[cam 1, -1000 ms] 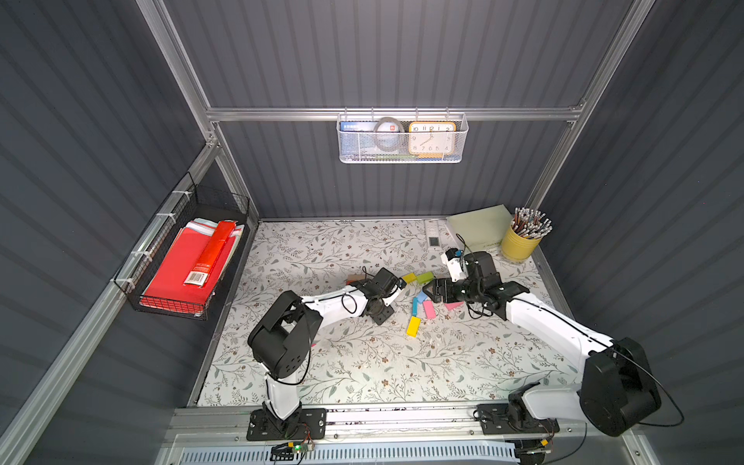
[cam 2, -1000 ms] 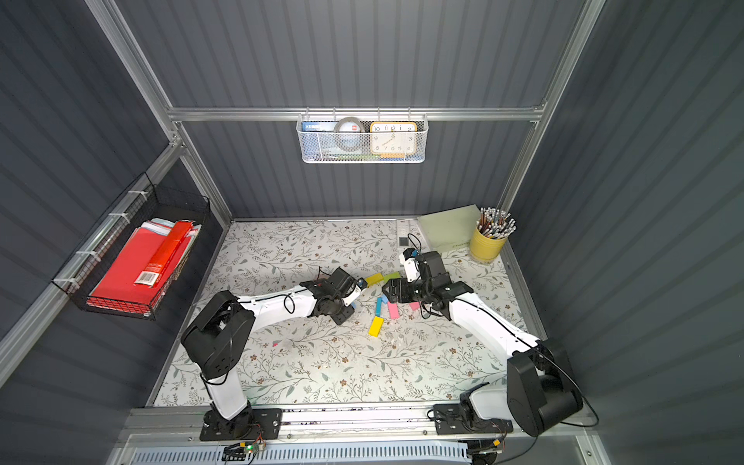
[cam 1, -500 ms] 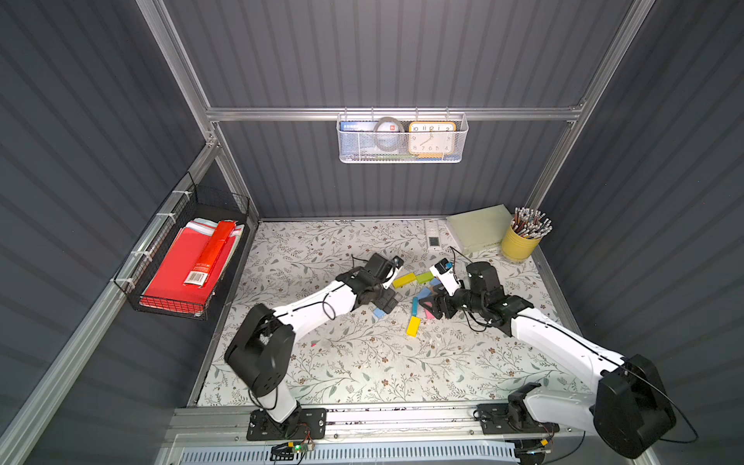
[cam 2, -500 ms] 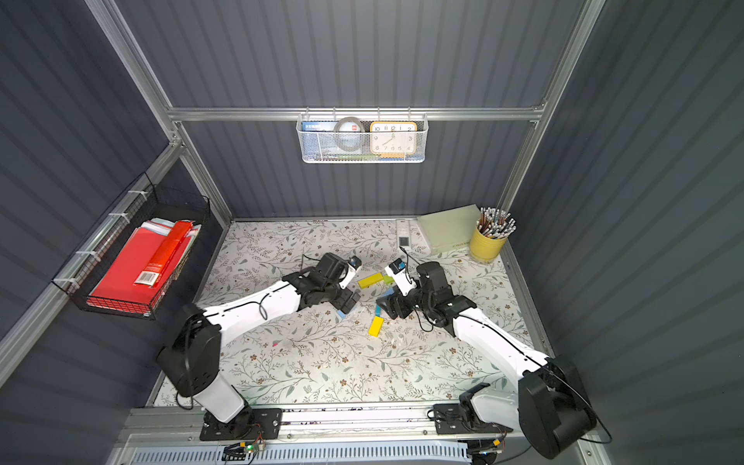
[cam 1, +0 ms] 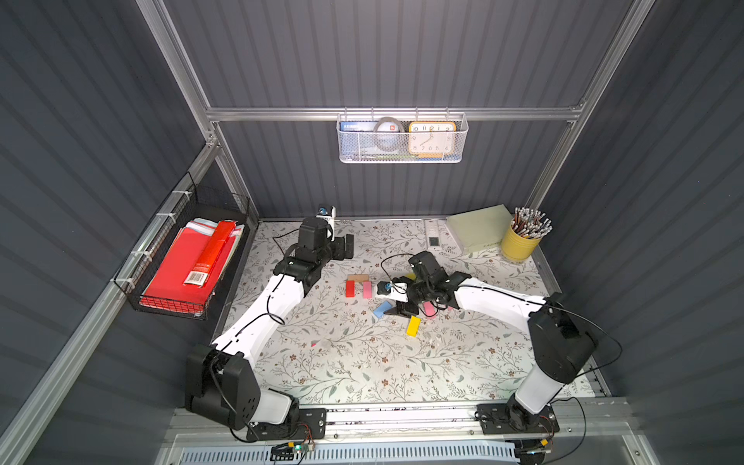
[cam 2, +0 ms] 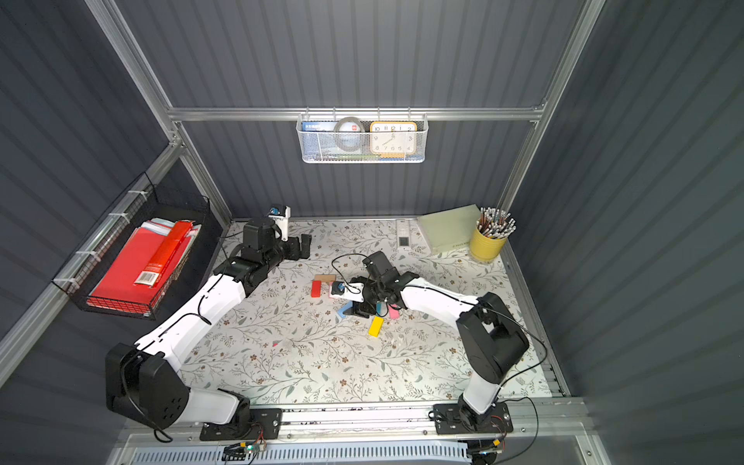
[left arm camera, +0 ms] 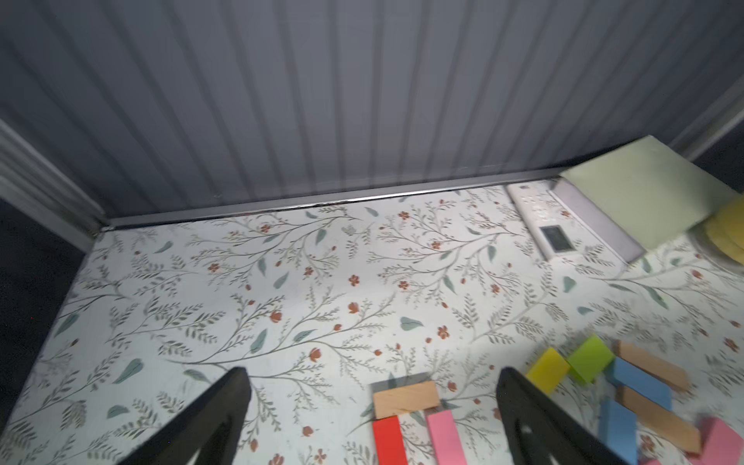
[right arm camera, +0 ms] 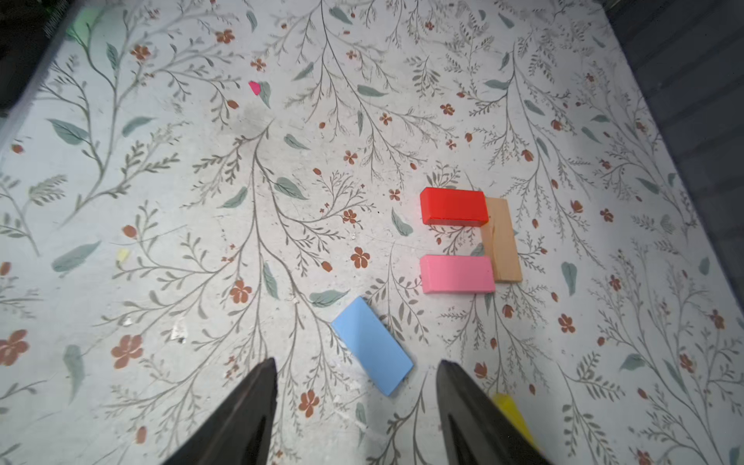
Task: Assemble the number 8 with building blocks
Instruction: Assemble the building block at the center of the board.
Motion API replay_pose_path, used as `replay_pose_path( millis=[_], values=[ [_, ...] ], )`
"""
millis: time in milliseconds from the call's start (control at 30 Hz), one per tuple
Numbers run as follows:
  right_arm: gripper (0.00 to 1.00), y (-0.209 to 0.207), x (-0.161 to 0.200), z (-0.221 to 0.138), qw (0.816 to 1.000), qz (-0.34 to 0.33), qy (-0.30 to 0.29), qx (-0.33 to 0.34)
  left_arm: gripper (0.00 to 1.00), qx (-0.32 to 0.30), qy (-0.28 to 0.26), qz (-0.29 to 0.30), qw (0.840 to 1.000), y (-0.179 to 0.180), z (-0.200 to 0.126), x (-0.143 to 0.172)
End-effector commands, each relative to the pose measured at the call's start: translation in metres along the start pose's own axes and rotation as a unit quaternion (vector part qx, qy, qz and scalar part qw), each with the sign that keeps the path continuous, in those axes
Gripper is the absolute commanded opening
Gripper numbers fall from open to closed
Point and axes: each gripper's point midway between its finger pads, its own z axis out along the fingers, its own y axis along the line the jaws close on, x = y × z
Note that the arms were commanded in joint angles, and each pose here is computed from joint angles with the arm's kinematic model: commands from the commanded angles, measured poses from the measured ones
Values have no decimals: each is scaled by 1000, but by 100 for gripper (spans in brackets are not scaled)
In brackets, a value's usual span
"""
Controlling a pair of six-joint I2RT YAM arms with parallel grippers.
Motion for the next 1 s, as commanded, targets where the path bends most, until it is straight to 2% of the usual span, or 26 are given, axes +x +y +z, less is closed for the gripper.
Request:
replay_pose_path(
  millis=[0,233,433,733,867,967],
  values=[
    [67,7,24,13,998,-30,51,-22,99,-12,-8,-20,1000,10,0,2],
    [67,10,50,36,994,-29,90,-48,100,-22,3,-6,1000,17,11,19],
    [69,-2,49,45,996,-34,80,-23,99,-23,6,0,1000,18,14,24],
    [69,-4,61,61,995,-26,92,-42,99,-23,14,5,1000,19,17,36],
    [64,1,65,65,994,-16,94,-59,99,-24,15,5,1000,19,18,37],
    [56,6,69,67,993,-8,96,-70,99,-24,16,6,1000,19,18,38]
  ],
)
